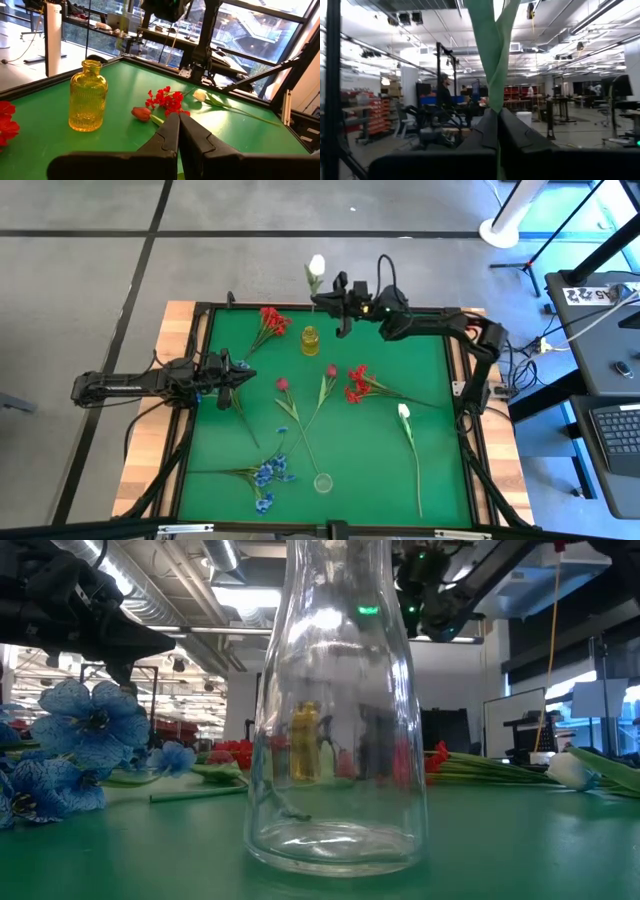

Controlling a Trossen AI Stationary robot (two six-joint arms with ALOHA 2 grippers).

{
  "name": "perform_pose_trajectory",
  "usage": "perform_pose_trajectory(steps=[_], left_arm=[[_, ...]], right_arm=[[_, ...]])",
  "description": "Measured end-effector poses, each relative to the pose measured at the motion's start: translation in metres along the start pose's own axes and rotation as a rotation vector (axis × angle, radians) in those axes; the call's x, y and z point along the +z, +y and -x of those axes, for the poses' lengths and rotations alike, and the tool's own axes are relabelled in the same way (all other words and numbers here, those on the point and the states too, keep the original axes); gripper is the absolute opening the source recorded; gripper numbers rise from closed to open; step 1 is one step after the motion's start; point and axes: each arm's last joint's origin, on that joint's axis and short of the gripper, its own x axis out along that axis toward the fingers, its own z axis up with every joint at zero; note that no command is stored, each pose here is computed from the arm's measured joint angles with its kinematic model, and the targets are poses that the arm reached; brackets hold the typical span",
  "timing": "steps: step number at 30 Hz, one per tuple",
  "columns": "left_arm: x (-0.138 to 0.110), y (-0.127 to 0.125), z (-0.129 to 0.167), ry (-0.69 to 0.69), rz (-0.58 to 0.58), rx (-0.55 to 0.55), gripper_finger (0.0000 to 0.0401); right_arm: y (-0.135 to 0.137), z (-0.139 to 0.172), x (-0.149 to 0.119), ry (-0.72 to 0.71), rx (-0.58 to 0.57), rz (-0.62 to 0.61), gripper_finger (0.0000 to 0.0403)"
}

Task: Sort flowers into vase by color
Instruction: Put the top white flower into the yellow vase

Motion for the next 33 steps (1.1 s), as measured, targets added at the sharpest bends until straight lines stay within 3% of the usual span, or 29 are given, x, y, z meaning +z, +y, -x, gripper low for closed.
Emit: perform_pose_trajectory(steps=[9, 26, 33], left_arm=[[0.000, 0.000, 0.000, -0.001, 0.000, 0.000, 0.0000], [0.000, 0.000, 0.000, 0.000, 0.000, 0.000, 0.0000], [0.000, 0.000, 0.000, -0.001, 0.000, 0.000, 0.0000]], right_arm=[[-0.024, 0.010, -0.015, 0.028, -0.063, 0.003, 0.0001], [-0.035, 0.004, -0.042, 0.028, -0.073, -0.039, 0.0001], [-0.038, 0.006, -0.058, 0.145, -0.120, -0.184, 0.0014]])
